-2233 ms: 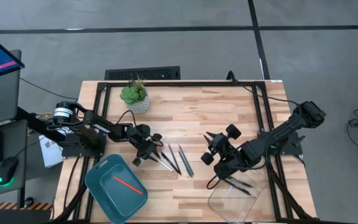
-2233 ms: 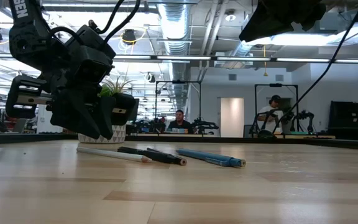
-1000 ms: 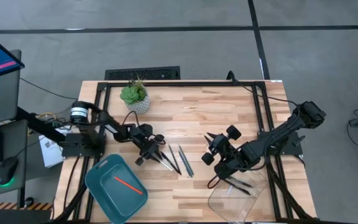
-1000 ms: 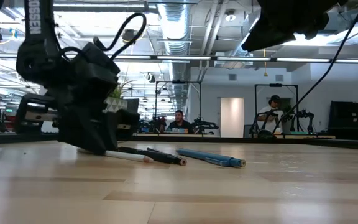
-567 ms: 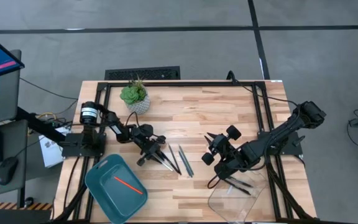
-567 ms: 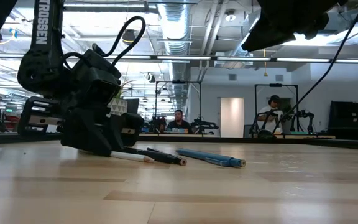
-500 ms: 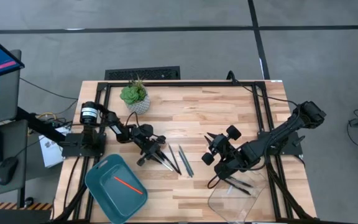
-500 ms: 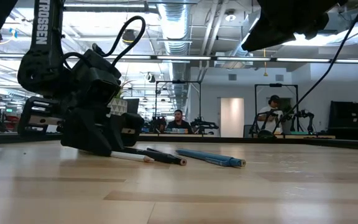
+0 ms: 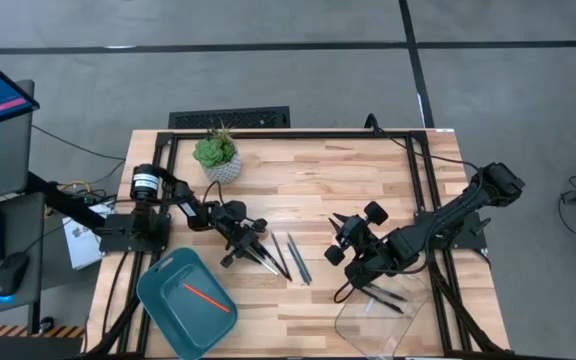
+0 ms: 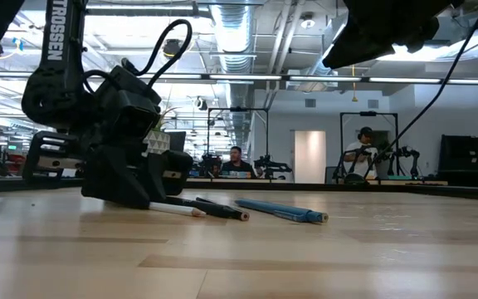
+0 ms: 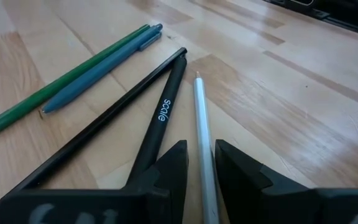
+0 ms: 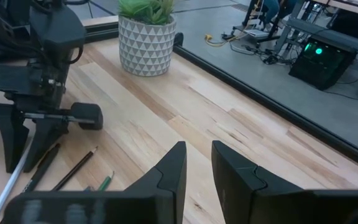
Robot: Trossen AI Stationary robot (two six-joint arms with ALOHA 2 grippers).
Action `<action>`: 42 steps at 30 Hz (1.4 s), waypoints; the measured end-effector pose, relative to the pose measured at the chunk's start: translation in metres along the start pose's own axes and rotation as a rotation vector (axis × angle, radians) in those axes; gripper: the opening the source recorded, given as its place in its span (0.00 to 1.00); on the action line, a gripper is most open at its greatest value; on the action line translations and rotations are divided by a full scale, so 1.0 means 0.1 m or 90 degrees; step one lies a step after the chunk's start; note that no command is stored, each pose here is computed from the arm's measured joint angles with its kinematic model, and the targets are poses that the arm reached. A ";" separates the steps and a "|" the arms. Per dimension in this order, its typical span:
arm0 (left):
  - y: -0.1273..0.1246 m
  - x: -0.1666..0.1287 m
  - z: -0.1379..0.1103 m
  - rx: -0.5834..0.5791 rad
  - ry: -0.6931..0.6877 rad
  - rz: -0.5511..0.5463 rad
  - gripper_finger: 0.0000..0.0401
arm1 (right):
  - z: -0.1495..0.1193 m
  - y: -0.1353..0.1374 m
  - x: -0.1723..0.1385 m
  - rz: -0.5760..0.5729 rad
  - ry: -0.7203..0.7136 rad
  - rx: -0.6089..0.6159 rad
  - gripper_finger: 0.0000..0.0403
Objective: Sort pens & pencils
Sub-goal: Put the white pencil into the blue bin
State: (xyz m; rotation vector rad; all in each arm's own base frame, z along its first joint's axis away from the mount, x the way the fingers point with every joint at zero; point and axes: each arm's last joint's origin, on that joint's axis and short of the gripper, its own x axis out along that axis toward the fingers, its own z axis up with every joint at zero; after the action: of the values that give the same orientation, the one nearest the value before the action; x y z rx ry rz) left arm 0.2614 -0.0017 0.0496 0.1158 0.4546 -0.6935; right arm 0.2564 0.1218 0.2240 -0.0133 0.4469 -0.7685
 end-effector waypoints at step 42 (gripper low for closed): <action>0.02 0.06 -0.06 0.011 -0.016 -0.006 0.02 | 0.00 0.00 0.00 0.000 0.000 0.000 0.24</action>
State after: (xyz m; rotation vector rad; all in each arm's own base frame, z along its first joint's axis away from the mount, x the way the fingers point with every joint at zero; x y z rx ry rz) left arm 0.2646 -0.0024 0.0416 0.1215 0.4249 -0.7072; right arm 0.2564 0.1217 0.2242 -0.0132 0.4464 -0.7689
